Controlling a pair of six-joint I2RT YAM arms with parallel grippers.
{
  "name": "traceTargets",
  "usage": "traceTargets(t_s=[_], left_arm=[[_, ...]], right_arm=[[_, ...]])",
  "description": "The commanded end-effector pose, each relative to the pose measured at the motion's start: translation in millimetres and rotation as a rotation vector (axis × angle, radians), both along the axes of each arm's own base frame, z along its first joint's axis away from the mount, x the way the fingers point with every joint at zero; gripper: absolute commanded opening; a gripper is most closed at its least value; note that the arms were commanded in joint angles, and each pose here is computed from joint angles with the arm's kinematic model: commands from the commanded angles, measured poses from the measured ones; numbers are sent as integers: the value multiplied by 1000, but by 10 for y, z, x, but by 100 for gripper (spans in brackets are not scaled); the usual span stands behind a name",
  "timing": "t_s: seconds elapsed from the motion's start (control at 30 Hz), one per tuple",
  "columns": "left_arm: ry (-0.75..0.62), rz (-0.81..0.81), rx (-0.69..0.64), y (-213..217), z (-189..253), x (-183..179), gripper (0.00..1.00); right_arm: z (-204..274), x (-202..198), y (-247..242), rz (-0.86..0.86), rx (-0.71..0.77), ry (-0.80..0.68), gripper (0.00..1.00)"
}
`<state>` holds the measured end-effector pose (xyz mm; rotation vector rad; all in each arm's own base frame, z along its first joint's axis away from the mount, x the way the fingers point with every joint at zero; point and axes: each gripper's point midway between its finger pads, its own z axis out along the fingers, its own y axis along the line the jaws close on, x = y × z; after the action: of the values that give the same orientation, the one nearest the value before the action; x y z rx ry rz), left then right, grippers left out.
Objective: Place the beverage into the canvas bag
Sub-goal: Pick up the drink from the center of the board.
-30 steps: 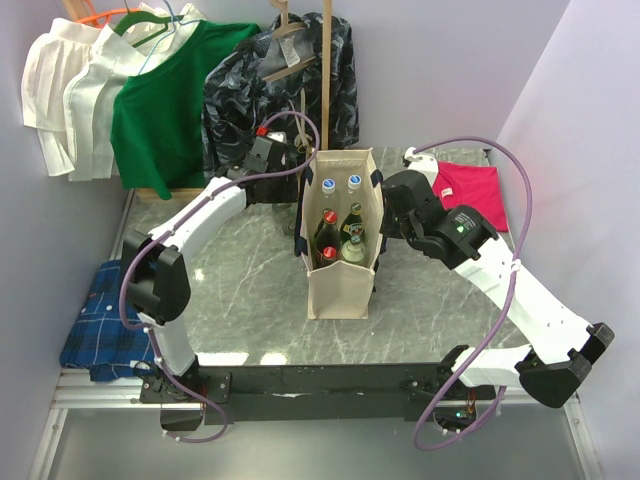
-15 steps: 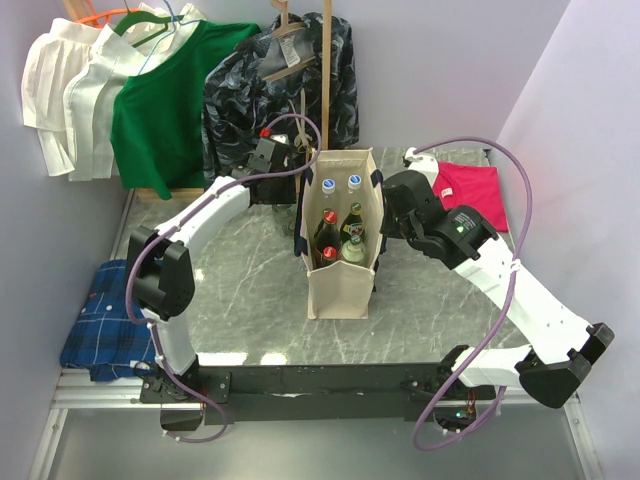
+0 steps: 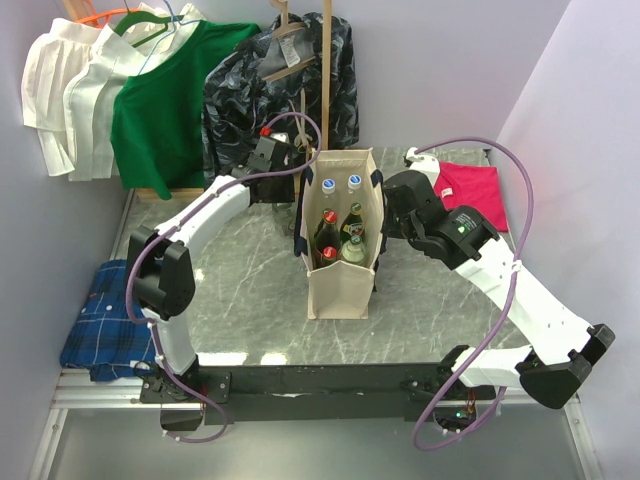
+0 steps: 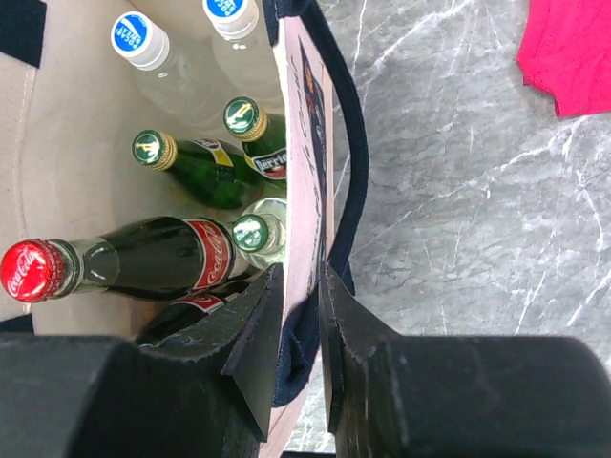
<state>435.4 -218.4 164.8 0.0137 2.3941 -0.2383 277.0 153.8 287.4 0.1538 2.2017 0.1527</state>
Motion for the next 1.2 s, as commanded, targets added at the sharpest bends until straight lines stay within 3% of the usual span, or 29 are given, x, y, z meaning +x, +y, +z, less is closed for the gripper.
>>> traceTargets(t_s=[0.0, 0.23, 0.47, 0.67, 1.17], left_arm=[[-52, 0, -13, -42, 170, 131, 48], [-44, -5, -10, -49, 162, 135, 36], [-26, 0, 4, -8, 100, 79, 1], [-66, -15, -4, -26, 292, 119, 1], [-302, -29, -20, 154, 1511, 21, 1]], right_arm=[[85, 6, -61, -20, 18, -40, 29], [94, 19, -64, -20, 17, -42, 29], [97, 23, -48, -15, 20, -40, 29], [88, 16, -42, -11, 18, -38, 29], [40, 3, -23, 1, 23, -28, 29]])
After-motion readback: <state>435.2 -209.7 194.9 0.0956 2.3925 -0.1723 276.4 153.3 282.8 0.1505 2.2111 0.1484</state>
